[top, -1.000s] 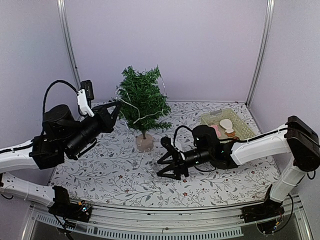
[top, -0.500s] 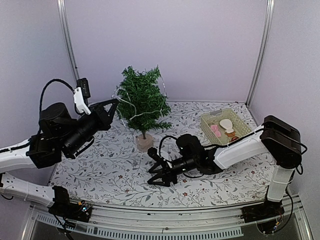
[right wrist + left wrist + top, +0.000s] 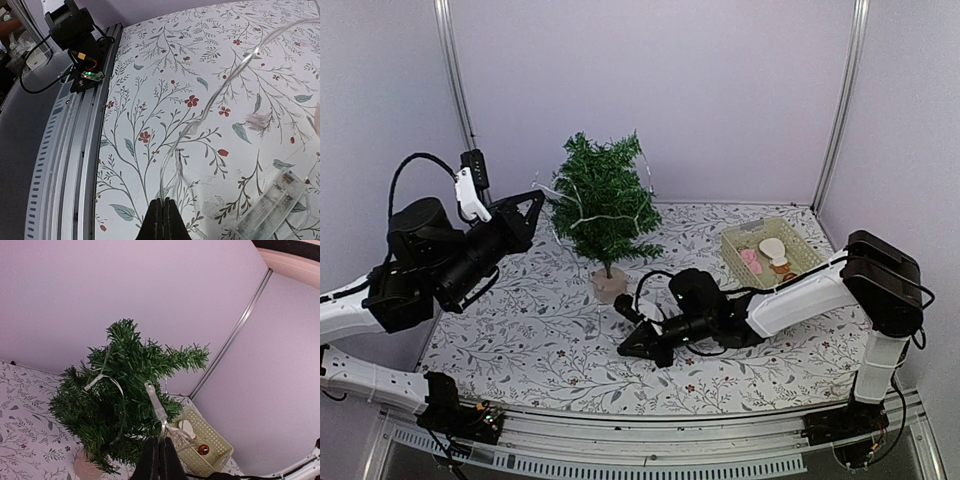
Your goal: Decorate the small christmas tree
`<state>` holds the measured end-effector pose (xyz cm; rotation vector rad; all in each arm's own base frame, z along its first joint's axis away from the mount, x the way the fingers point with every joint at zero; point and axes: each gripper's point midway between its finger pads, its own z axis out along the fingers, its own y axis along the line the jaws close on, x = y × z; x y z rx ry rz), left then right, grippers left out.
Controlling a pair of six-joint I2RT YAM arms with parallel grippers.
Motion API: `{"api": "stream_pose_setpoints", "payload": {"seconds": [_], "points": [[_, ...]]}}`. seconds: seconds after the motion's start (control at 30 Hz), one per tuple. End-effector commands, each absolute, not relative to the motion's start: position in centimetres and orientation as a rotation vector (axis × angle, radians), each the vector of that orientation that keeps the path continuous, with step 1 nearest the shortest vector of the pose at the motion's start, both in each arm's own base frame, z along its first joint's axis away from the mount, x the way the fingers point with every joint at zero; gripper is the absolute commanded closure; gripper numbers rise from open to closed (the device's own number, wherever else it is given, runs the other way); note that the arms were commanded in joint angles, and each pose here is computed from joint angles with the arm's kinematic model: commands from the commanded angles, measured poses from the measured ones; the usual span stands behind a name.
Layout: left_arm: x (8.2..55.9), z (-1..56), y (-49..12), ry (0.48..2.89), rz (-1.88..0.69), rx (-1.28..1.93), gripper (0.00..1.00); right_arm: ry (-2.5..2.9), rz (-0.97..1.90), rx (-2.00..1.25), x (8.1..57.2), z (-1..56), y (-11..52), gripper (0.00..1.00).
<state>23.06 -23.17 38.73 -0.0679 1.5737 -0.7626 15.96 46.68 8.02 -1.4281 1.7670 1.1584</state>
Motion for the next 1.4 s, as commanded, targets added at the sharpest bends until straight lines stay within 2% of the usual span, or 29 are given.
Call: {"api": "stream_pose_setpoints", "payload": {"seconds": [0.0, 0.3, 0.77, 1.1, 1.37], "points": [[23.2, 40.2, -18.7, 1.556, -0.682, -0.219, 1.00, 1.663, 1.088, -1.368, 16.4, 13.7, 45.6, 1.00], [24.0, 39.9, -14.5, 1.564, -0.524, -0.377, 1.00, 1.555, 0.933, -1.245, 17.6, 21.9, 42.4, 1.00], [26.4, 34.5, -10.4, 1.832, -0.106, -0.633, 1.00, 1.432, 0.771, -1.048, 19.5, 32.4, 38.8, 1.00], [29.0, 36.1, -9.6, 1.812, -0.050, -0.609, 1.00, 1.316, 0.679, -0.884, 22.6, 40.0, 36.6, 1.00], [31.3, 34.4, -10.8, 1.888, -0.113, -0.620, 1.00, 1.142, 0.646, -0.798, 24.6, 47.7, 36.0, 1.00]]}}
